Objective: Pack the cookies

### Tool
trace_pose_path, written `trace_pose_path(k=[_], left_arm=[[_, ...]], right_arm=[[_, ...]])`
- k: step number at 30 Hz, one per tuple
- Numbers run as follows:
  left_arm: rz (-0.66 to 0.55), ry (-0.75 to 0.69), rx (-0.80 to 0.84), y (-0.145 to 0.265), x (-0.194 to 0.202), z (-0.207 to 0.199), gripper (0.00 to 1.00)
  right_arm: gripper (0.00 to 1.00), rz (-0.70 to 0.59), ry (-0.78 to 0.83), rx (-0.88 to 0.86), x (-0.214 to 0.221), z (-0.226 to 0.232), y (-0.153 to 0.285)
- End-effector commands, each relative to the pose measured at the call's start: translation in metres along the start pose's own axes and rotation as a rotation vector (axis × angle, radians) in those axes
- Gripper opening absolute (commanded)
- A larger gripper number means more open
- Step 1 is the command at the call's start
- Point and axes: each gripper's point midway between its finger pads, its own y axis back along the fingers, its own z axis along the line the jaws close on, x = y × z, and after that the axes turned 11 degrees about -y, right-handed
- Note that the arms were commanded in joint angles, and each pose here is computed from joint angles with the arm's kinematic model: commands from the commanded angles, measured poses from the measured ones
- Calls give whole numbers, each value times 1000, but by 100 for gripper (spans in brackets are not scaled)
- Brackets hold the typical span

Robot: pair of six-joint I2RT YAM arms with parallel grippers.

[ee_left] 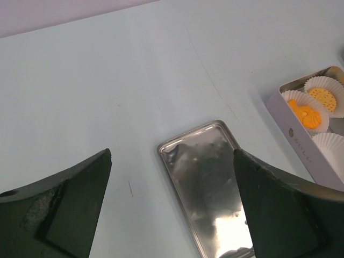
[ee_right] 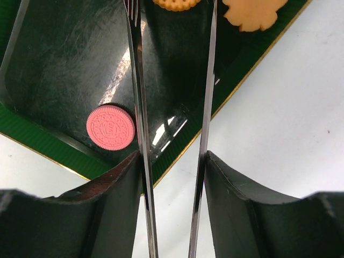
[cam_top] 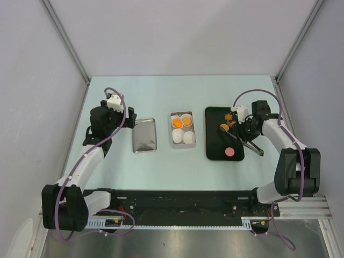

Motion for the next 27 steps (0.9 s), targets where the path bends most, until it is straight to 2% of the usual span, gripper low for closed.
trace_pose_path(k=[1, 7, 16, 27], left_arm=[[-41, -26, -2, 0, -9, 0, 100], [-38, -24, -1, -1, -8, 0, 100], [-42, -25, -4, 0, -9, 1, 100], [-50, -25, 0, 0, -13, 0, 100]], right_arm=[[51, -52, 17, 21, -23, -2, 3], [47, -49, 15, 26, -22, -3, 4], [29, -77, 13, 30, -27, -1, 10], [23, -337, 61, -5, -76, 33, 69]])
